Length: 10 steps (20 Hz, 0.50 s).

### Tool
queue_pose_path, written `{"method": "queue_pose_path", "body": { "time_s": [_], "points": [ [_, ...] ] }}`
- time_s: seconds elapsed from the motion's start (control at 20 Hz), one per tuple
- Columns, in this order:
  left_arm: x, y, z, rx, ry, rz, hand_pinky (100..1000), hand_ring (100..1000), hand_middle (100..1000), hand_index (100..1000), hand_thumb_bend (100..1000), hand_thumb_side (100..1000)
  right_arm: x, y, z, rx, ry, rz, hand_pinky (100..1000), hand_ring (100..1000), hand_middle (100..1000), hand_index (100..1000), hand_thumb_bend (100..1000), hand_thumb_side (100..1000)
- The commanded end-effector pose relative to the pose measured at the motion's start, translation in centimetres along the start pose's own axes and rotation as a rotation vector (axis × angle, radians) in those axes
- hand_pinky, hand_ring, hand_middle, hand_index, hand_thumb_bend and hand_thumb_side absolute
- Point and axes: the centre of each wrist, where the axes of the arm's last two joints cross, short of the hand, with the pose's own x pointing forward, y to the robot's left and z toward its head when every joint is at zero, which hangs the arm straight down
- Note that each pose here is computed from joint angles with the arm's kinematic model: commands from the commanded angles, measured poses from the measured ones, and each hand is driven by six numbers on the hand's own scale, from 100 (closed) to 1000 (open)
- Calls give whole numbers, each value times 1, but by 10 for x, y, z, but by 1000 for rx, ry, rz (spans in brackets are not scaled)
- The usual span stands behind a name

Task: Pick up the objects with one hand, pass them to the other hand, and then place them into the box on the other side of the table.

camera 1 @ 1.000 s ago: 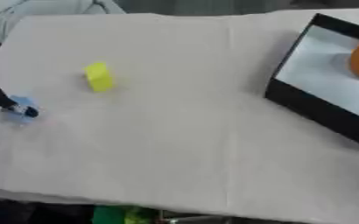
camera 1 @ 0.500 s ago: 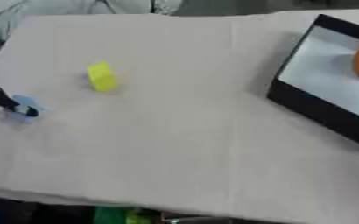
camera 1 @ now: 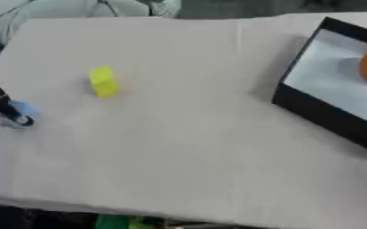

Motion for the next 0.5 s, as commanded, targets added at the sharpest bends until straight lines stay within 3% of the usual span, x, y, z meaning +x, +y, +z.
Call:
{"method": "queue_pose_path", "body": {
  "time_s": [0.05, 0.25, 0.5],
  "points": [
    [-7, 20, 13, -28, 68, 79, 839, 782, 690, 637, 444, 100, 11, -8, -3, -12, -25, 27, 1000, 1000, 1000, 1000, 100, 650],
    [-4, 35, 38, 58, 19, 78, 824, 763, 672, 620, 426, 100, 11, -9, -2, -13, -26, 30, 1000, 1000, 1000, 1000, 100, 649],
    [14, 53, 105, 292, -120, 11, 820, 748, 659, 611, 393, 100, 14, -11, -2, -17, -40, 31, 1000, 1000, 1000, 1000, 100, 637]
  ]
}}
